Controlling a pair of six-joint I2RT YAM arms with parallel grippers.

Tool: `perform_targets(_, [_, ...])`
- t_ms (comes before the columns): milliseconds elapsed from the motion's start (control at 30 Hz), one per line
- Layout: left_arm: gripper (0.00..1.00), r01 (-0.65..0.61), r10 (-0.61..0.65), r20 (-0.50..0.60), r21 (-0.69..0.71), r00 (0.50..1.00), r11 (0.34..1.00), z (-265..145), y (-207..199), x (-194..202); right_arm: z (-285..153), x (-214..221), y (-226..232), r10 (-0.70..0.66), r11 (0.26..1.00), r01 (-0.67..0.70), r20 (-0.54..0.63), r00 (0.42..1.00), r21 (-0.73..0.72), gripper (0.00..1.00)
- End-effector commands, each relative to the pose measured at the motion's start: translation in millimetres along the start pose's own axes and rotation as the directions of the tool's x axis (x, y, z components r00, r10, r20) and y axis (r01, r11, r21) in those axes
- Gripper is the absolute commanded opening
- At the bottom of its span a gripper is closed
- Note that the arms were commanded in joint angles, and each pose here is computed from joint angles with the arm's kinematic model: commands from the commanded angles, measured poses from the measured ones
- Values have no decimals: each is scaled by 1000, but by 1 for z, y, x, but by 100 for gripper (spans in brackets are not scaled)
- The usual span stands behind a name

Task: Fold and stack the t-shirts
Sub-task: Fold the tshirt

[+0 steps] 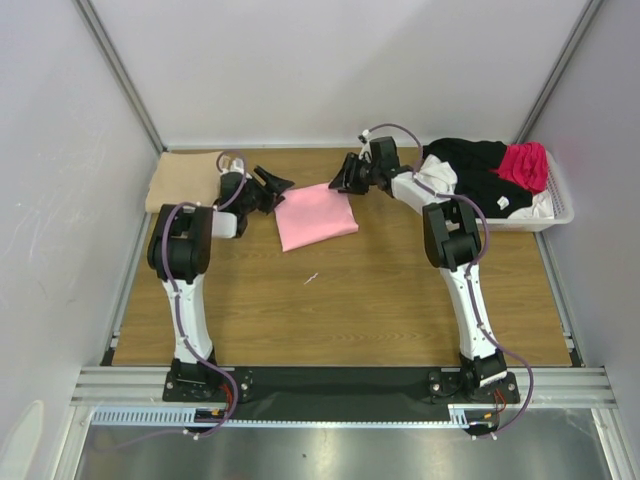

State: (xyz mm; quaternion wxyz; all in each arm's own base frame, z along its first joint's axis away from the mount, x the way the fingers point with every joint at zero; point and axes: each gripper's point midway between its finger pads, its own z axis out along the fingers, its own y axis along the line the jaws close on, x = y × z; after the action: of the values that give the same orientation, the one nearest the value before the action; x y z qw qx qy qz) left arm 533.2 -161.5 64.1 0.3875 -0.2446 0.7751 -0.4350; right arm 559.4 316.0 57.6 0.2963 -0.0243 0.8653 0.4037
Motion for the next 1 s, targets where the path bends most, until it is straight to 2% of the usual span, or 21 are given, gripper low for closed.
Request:
perform_targets(0, [74,-109,105,35,185,994,977,0,-55,-29,-14,-43,17,-62,998,63,84,995,-18,48])
perform_targets(67, [74,-172,171,25,238,985,956,-8,-80,-32,-23,-53,29,-83,996,86,96,992,-28,48])
perform_targets(133, [74,-209,212,11,230,977,950,-14,-94,-35,-38,-72,50,-111,993,117,132,985,-32,48])
perform_targets(167, [74,-277,277,36,257,960,926,-24,-115,-39,-44,-69,47,-91,996,91,106,990,2,47])
perform_targets(267, [75,-365,369,35,263,929,893,-44,-144,-35,-65,-66,45,-58,997,53,82,995,52,45])
perform_targets(333, [75,-371,385,-7,250,923,894,-52,-145,-21,-85,-67,62,-57,998,55,83,995,20,46])
perform_targets(367, [75,-383,401,-19,261,916,886,-56,-150,-11,-86,-46,53,-29,999,28,38,999,31,46])
perform_targets(433, [75,-389,414,-40,269,910,881,-65,-156,4,-101,-34,63,-28,1000,28,8,1000,13,47])
perform_targets(500, [75,-402,436,-71,274,897,873,-64,-162,27,-103,0,52,1,1000,1,-70,998,26,47])
perform_targets(567, [76,-424,461,-84,271,884,864,-56,-164,45,-113,13,59,4,1000,-3,-97,995,5,45])
perform_targets(600, [75,-427,465,-77,288,882,857,-51,-172,47,-113,37,52,25,1000,-24,-144,989,5,45])
perform_targets(667, [75,-380,427,-107,302,898,874,-34,-170,59,-119,42,60,-11,1000,8,-126,992,-29,44])
perform_targets(700, [75,-381,426,-60,347,903,857,-29,-186,53,-119,54,56,-4,999,-1,-148,989,-33,44])
perform_targets(767, [74,-299,353,-101,349,930,888,-8,-176,64,-118,57,59,-24,998,16,-138,990,-60,42])
perform_targets(800, [74,-296,348,-63,397,935,868,-2,-192,57,-116,61,61,-25,996,12,-152,988,-85,40])
perform_targets(867, [73,-221,280,-106,384,954,896,18,-178,67,-111,68,58,-17,996,1,-171,985,-93,32])
perform_targets(933, [73,-181,239,-94,411,966,893,28,-185,65,-103,76,52,-4,996,-14,-192,981,-93,27])
perform_targets(967, [72,-161,220,-104,400,970,902,36,-175,70,-102,77,49,0,996,-17,-191,981,-87,27])
